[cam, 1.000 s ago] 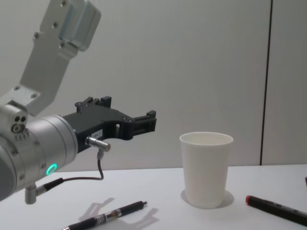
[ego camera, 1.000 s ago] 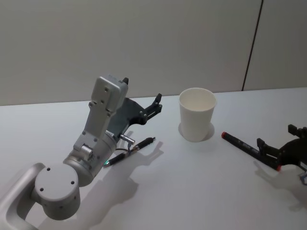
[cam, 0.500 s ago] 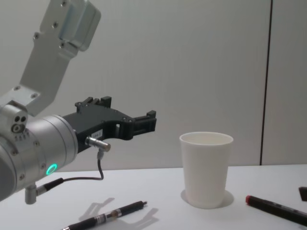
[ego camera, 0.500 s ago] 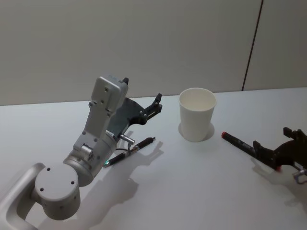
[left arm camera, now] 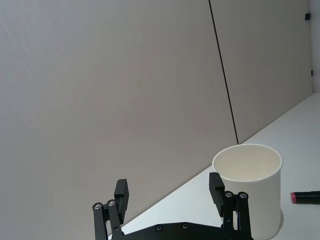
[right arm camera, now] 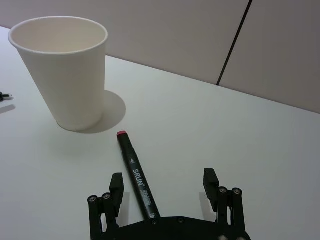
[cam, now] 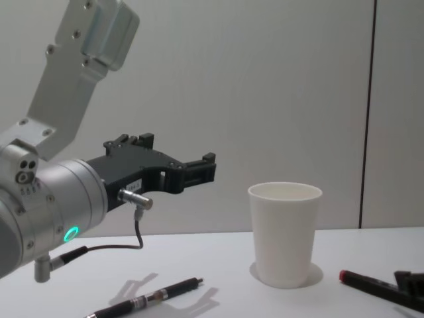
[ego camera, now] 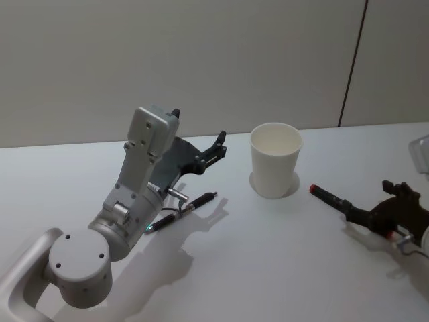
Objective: Place the pen into the pen holder.
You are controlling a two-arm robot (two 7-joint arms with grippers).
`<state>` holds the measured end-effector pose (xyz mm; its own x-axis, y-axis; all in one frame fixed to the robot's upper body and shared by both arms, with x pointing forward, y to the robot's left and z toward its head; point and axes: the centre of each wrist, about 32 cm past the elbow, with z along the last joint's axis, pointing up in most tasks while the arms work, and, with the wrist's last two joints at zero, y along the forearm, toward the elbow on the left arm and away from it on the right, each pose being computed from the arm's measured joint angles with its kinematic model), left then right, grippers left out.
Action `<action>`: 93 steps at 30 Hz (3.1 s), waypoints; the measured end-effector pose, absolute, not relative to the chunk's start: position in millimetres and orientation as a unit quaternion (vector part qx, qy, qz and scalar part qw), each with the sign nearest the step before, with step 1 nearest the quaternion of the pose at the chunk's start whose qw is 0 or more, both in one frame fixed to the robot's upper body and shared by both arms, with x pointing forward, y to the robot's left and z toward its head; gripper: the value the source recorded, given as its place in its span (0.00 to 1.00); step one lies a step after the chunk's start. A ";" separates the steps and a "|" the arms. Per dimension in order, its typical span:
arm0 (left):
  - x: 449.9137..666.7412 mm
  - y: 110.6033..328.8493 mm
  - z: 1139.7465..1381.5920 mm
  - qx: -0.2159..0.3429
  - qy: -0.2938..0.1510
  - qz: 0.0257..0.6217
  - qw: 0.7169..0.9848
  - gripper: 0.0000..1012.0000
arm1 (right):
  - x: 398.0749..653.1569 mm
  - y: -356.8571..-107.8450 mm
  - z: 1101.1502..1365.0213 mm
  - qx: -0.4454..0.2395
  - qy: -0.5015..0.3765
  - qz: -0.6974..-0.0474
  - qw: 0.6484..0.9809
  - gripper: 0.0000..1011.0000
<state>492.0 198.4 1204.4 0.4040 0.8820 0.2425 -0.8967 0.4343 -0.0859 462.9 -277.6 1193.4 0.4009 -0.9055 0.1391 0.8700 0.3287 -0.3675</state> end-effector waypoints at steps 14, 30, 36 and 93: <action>492.0 198.4 1204.4 0.029 -0.126 0.531 0.837 0.99 | 473.6 -268.2 1183.0 -0.205 0.061 -0.531 0.820 0.99; 492.0 198.4 1204.4 0.029 -0.126 0.531 0.837 0.99 | 476.8 -261.3 1176.0 -0.209 0.071 -0.525 0.822 0.99; 492.0 198.4 1204.4 0.029 -0.126 0.531 0.837 0.99 | 477.1 -260.4 1174.9 -0.210 0.073 -0.525 0.822 0.99; 492.0 198.4 1204.4 0.029 -0.126 0.531 0.837 0.99 | 477.3 -259.5 1173.5 -0.204 0.074 -0.526 0.822 0.69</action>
<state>492.0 198.4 1204.4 0.4040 0.8821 0.2425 -0.8967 0.4343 -0.0860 477.3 -259.5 1173.5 0.4358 -0.8952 0.0934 0.8347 0.3632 -0.4139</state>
